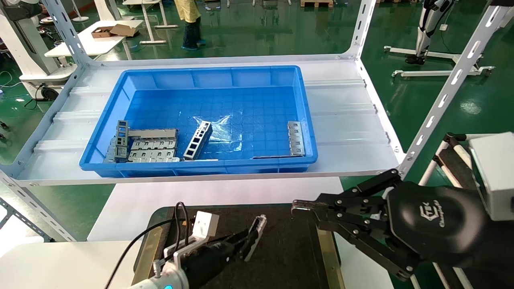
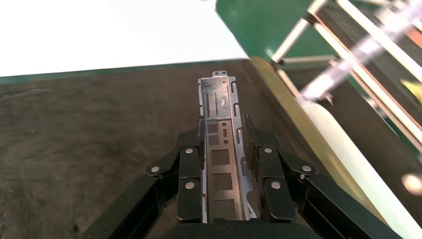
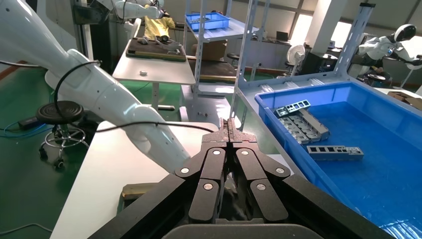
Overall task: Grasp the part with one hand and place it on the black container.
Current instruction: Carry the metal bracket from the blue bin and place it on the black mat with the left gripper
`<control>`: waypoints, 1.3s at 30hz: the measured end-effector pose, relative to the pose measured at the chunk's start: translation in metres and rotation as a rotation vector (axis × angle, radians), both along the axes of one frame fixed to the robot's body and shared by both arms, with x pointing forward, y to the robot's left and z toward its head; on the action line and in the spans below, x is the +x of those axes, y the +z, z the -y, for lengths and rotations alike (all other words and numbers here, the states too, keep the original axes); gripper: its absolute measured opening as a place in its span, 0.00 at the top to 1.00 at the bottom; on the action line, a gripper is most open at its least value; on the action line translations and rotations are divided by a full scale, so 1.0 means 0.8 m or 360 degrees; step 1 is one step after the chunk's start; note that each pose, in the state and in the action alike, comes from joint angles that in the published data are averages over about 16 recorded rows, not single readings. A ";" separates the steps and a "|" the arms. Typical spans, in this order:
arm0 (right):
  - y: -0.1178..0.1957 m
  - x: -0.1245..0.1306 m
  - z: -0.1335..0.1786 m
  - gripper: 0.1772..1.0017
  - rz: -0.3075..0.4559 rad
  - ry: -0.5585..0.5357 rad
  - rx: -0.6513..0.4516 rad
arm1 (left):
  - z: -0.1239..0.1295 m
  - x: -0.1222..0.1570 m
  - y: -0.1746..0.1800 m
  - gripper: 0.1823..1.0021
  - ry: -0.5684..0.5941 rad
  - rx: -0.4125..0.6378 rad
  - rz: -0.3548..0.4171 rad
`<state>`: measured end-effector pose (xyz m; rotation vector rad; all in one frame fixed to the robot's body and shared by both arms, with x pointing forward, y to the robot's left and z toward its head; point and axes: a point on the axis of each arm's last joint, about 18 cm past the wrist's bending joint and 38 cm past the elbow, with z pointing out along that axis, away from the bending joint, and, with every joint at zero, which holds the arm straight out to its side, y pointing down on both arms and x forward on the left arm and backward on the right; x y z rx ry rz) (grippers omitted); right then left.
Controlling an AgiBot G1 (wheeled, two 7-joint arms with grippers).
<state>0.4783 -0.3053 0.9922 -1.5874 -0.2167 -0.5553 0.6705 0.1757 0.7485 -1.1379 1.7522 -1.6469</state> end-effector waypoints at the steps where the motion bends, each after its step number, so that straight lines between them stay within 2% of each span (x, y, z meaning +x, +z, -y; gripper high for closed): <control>1: 0.000 0.000 0.000 0.98 0.0000 0.0000 0.0000 | 0.004 0.006 -0.003 0.81 0.0038 -0.0023 -0.0010; 9: 0.000 0.000 0.000 0.98 0.0000 0.0000 0.0000 | 0.037 0.040 -0.019 0.81 0.0270 -0.0178 -0.0097; 17: 0.000 0.000 0.000 0.98 0.0000 0.0000 0.0000 | 0.058 0.056 -0.029 0.81 0.0392 -0.0253 -0.0166; 39: 0.000 0.000 0.000 0.98 0.0000 0.0000 0.0000 | 0.065 0.057 -0.046 0.80 0.0503 -0.0281 -0.0245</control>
